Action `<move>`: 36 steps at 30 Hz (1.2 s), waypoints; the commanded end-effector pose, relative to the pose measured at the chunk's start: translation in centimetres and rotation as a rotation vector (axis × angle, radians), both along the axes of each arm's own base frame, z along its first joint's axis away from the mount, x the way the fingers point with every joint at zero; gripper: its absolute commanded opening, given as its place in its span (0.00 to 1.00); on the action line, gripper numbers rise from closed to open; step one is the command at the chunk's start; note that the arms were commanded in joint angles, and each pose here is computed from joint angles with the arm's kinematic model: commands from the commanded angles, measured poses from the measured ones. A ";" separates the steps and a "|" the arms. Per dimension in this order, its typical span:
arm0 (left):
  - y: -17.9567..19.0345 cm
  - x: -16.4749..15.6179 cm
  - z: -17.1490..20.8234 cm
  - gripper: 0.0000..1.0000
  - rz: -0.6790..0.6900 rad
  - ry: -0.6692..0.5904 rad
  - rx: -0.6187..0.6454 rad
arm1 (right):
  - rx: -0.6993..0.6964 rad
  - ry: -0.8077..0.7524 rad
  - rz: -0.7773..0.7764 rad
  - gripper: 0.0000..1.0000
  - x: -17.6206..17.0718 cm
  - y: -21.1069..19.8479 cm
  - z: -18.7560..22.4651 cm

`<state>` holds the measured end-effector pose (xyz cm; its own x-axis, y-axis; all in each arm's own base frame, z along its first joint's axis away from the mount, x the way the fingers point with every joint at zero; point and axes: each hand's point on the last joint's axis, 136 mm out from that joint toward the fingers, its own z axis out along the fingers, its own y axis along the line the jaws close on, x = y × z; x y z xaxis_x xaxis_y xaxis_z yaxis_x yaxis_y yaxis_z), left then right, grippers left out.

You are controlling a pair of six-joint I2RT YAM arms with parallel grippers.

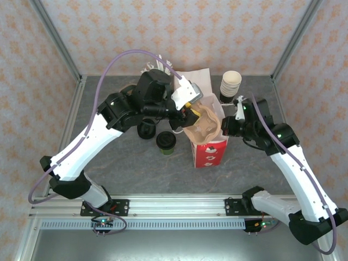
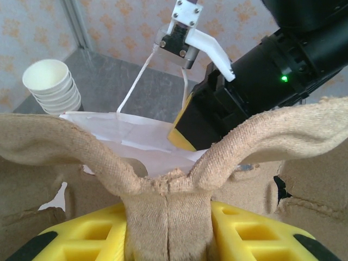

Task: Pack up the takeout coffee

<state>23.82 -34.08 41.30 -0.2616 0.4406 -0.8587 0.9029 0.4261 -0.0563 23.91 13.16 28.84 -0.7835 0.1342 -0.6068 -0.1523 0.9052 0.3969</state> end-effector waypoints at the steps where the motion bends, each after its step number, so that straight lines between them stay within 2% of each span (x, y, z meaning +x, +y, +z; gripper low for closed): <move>1: -0.2 -0.6 -0.5 0.35 -0.015 0.049 0.009 | -0.002 0.009 0.029 0.00 -1.2 0.1 -0.6; 21: -1.4 -1.6 -6.8 0.36 -0.175 0.254 0.160 | 0.010 -0.039 0.174 0.00 -3.3 1.3 -1.1; 36: -1.7 -0.1 -10.6 0.36 -0.206 0.352 0.268 | 0.048 -0.037 0.257 0.00 -4.1 2.5 -0.7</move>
<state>24.35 -36.19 30.29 -0.4118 0.6932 -0.5915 0.9112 0.3078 -0.2737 19.99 15.00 27.22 -0.7947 -0.0206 -0.6067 -0.3419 0.8410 0.4193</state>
